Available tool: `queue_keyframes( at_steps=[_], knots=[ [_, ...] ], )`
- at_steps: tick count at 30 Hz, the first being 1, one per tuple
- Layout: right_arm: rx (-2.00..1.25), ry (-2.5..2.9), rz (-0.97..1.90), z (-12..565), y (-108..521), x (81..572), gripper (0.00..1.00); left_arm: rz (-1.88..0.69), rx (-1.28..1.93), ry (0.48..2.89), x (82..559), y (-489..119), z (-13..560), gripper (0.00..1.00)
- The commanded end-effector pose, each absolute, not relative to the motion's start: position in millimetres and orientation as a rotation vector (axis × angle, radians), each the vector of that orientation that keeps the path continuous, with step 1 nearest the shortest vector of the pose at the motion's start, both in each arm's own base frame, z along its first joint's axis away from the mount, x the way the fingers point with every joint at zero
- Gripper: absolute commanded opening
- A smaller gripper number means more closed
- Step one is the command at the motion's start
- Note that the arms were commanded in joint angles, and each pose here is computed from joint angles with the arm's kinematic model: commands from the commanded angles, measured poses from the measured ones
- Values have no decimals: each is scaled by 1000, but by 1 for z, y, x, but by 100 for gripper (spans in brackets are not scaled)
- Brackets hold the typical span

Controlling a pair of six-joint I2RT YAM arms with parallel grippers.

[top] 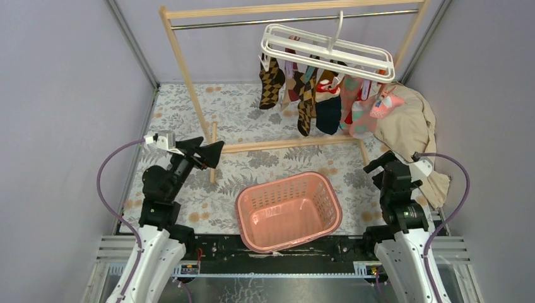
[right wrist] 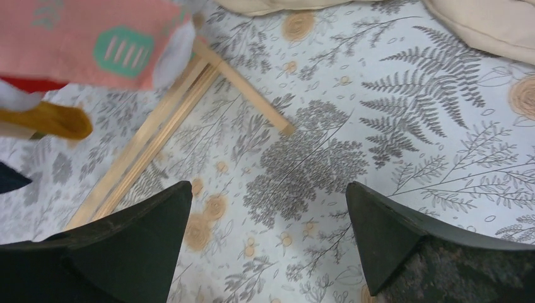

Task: Remove the socks clipped to the hanger
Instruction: Adjust the clothesline at the center of the board.

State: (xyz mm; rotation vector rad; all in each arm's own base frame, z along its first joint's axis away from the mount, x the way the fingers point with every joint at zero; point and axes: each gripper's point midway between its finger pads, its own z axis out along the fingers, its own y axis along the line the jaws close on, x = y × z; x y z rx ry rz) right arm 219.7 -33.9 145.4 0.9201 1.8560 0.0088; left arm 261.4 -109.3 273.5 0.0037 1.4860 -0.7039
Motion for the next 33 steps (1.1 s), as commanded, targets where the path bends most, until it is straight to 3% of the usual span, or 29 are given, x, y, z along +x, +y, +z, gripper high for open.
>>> queue_keyframes(
  at_steps=[1, 9, 15, 18, 21, 26, 33],
  knots=[
    [797, 1827, 178, 190, -11, 221, 100, -818, 106, 1465, 241, -129, 297, 99],
    [517, 1770, 439, 266, 33, 214, 99, -945, 189, 1430, 227, -148, 332, 99],
    [377, 1792, 556, 279, 59, 213, 100, -1098, 215, 1389, 215, -162, 359, 99],
    [319, 1787, 599, 281, 68, 214, 100, -1136, 54, 1543, 241, -161, 341, 99],
    [286, 1803, 604, 279, 71, 213, 100, -1288, 194, 1525, 232, -183, 334, 99],
    [251, 1798, 581, 283, 70, 209, 100, -939, 40, 1501, 235, -144, 340, 99],
    [234, 1804, 607, 282, 75, 214, 100, -825, -141, 1425, 220, -107, 358, 99]
  ],
)
